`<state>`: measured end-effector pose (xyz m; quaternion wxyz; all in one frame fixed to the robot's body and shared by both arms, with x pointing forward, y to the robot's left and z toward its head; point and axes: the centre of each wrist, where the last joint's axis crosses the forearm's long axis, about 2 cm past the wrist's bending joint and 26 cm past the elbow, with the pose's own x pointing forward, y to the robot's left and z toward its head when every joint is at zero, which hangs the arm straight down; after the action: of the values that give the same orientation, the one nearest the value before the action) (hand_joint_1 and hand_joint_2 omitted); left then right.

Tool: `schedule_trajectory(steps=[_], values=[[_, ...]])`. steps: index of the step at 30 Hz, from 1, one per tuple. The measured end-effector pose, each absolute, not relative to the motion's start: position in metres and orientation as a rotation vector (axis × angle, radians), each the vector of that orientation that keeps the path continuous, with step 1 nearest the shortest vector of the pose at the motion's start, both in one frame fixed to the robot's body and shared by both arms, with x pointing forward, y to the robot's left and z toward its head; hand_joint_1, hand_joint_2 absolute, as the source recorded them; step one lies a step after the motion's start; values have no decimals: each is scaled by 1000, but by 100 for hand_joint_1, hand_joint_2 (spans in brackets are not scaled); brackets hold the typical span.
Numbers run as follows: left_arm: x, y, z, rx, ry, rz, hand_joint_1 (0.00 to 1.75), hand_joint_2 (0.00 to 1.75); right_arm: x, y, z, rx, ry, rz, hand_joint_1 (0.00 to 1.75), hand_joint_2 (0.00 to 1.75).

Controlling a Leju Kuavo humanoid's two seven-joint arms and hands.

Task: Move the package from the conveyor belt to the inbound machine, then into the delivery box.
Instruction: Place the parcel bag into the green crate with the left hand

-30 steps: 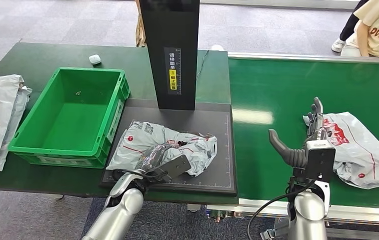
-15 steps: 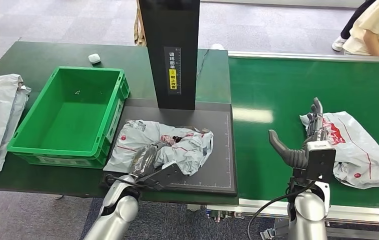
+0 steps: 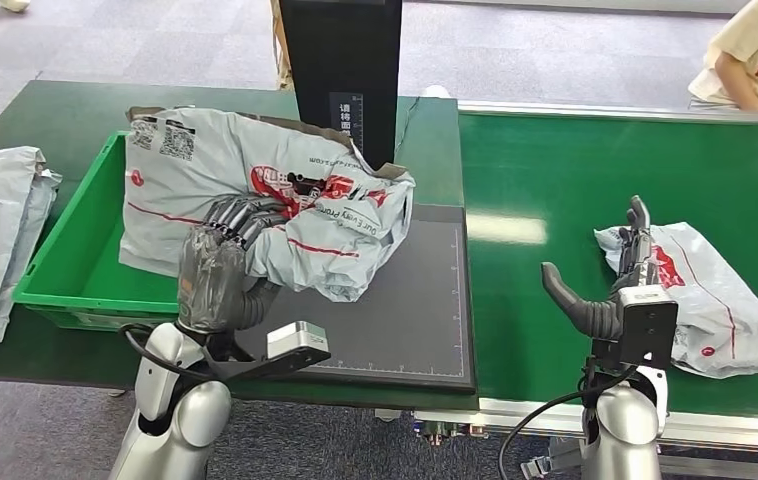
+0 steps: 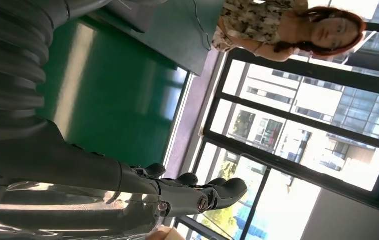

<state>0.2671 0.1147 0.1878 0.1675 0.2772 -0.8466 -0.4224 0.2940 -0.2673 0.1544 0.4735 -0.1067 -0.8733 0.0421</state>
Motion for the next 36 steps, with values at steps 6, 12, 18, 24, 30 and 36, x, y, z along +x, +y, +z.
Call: schedule_trajectory(steps=[6, 12, 18, 24, 30, 36], values=[[265, 118, 193, 808, -2434, -1201, 175, 175, 295, -268, 155, -262, -2138, 102, 0, 175], [270, 122, 201, 902, -2449, -1190, 175, 175, 295, -268, 155, -259, -2137, 112, 0, 175], [287, 126, 217, 976, -2433, -1197, 175, 175, 295, -263, 152, -218, -2089, 211, 0, 175], [324, 140, 224, 1088, -2327, -1190, 175, 175, 296, -251, 147, -187, -2056, 315, 0, 175], [380, 173, 240, 1249, -2114, -1187, 175, 175, 298, -244, 145, -158, -2043, 356, 0, 175], [429, 217, 251, 1366, -1868, -1149, 175, 175, 302, -238, 143, -134, -2032, 381, 0, 175]])
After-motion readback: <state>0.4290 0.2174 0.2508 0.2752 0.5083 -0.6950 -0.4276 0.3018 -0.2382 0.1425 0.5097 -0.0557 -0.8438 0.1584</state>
